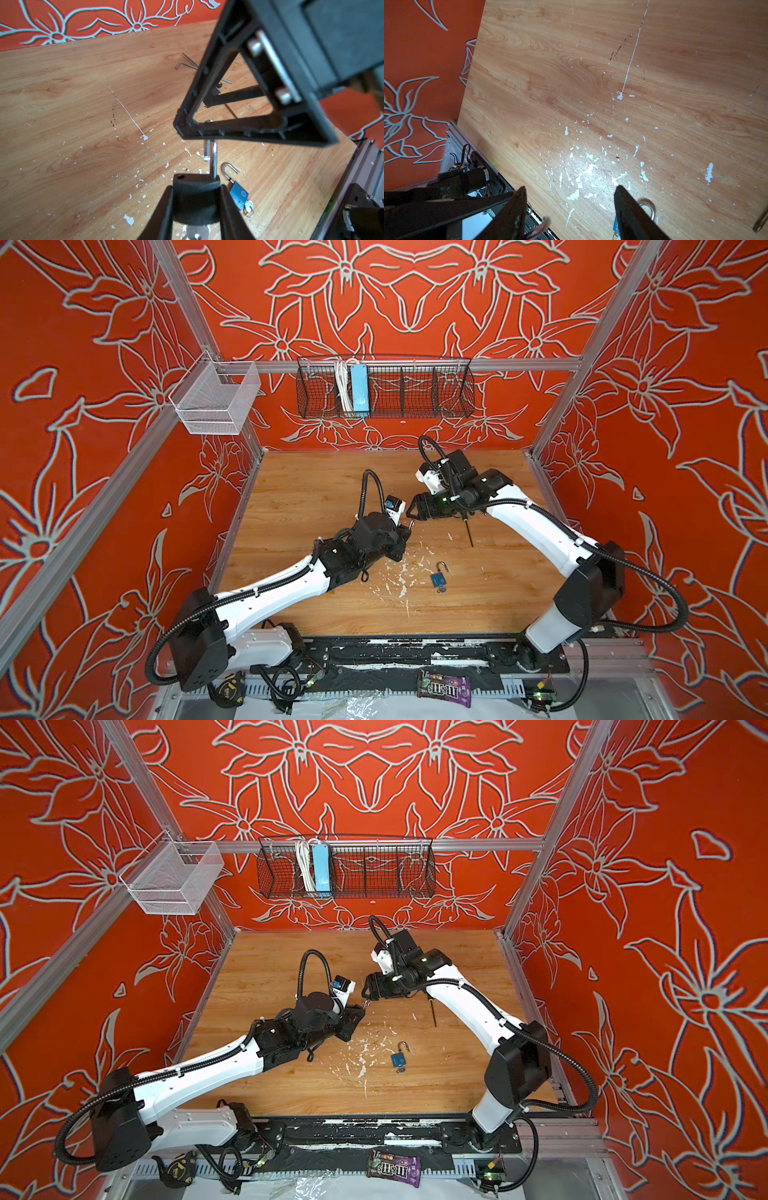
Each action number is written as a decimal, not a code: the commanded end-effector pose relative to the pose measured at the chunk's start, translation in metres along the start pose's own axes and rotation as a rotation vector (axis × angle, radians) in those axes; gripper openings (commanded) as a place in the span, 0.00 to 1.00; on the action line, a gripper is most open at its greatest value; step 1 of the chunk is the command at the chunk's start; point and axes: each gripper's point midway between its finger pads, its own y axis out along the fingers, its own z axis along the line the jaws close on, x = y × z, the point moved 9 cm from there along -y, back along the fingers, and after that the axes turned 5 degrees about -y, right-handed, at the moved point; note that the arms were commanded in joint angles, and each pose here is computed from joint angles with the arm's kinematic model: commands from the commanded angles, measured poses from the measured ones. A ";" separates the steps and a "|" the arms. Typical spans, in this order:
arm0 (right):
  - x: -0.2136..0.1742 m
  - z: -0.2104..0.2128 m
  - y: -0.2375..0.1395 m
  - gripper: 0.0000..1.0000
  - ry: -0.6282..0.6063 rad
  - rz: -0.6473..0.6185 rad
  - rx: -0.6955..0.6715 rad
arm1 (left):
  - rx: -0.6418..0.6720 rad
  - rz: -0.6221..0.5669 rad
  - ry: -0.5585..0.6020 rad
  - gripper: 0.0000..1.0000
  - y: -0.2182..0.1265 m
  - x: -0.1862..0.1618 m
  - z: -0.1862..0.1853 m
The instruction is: Unlock with the key
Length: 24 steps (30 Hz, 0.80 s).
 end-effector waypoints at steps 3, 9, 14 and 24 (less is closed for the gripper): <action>-0.005 -0.004 -0.005 0.68 -0.031 0.047 -0.017 | -0.002 -0.067 0.002 0.00 -0.010 0.008 0.002; -0.012 -0.004 -0.009 0.68 -0.036 0.061 0.012 | -0.006 -0.085 -0.007 0.00 -0.011 0.007 0.002; -0.017 0.001 -0.013 0.68 -0.041 0.042 0.092 | -0.009 -0.088 -0.007 0.00 -0.009 0.008 0.002; -0.024 -0.008 -0.024 0.68 -0.011 0.006 0.050 | 0.008 -0.084 -0.018 0.00 -0.007 0.008 0.003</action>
